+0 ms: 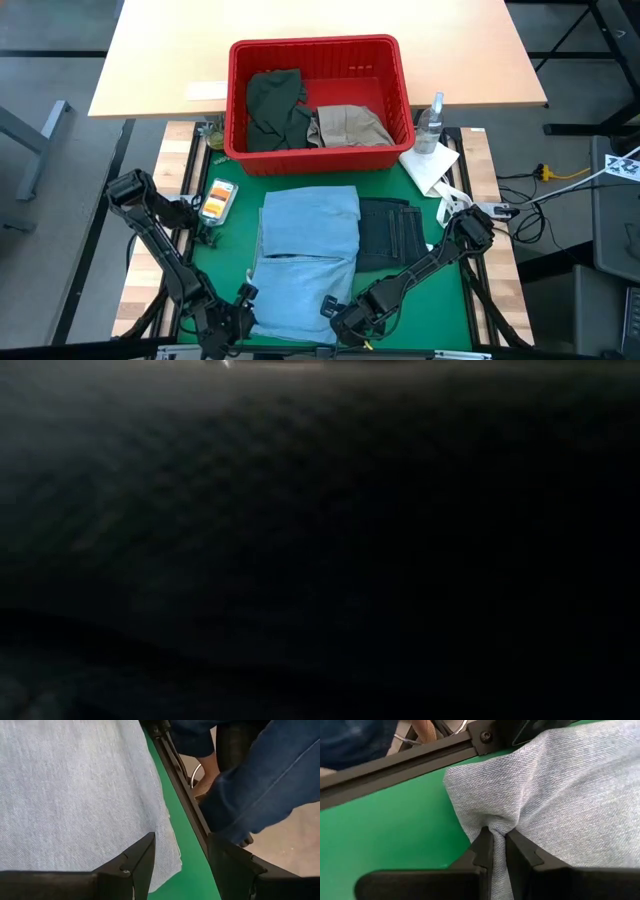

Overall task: Fold laundry
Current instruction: Fold the light blue jeans

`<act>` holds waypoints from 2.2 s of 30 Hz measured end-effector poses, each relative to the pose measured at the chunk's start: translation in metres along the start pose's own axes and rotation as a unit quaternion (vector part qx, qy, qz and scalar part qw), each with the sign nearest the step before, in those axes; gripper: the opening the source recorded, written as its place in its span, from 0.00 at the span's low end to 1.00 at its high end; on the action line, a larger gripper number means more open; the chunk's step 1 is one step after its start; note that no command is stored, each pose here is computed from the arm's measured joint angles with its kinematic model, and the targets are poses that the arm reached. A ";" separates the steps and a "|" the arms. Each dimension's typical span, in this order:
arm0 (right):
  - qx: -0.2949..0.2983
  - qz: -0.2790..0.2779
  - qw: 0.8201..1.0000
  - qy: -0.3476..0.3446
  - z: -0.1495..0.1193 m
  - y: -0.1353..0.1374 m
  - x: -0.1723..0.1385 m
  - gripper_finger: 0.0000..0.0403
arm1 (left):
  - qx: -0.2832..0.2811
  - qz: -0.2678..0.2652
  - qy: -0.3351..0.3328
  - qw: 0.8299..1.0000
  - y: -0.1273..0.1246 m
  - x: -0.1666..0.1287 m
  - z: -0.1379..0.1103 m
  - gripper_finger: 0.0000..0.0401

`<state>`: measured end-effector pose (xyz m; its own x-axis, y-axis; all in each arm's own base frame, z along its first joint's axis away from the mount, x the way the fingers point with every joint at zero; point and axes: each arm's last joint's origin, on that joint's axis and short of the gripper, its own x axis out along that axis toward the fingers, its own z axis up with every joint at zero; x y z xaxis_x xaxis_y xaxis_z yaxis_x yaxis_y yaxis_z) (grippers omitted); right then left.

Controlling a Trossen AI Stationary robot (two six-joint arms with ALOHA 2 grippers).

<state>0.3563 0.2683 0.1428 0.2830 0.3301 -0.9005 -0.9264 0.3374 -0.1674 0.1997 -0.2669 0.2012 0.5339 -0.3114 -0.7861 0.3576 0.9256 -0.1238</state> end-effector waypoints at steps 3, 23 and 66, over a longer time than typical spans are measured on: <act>-0.019 0.005 1.000 0.007 -0.001 0.001 0.000 0.09 | -0.001 0.000 -0.001 1.000 0.000 0.000 0.000 0.43; -0.024 0.061 0.998 -0.002 -0.021 -0.016 -0.004 0.09 | 0.000 -0.010 0.047 0.999 0.002 0.030 -0.009 0.43; -0.010 0.080 0.997 -0.002 -0.025 -0.017 -0.007 0.09 | 0.033 0.079 0.070 0.994 0.004 0.081 -0.029 0.03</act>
<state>0.3641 0.2386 0.1417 0.1314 0.3817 -0.9149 -0.9647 0.2616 -0.0295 0.2220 -0.2821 0.1196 0.4778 -0.1270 -0.8693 0.3305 0.9428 0.0438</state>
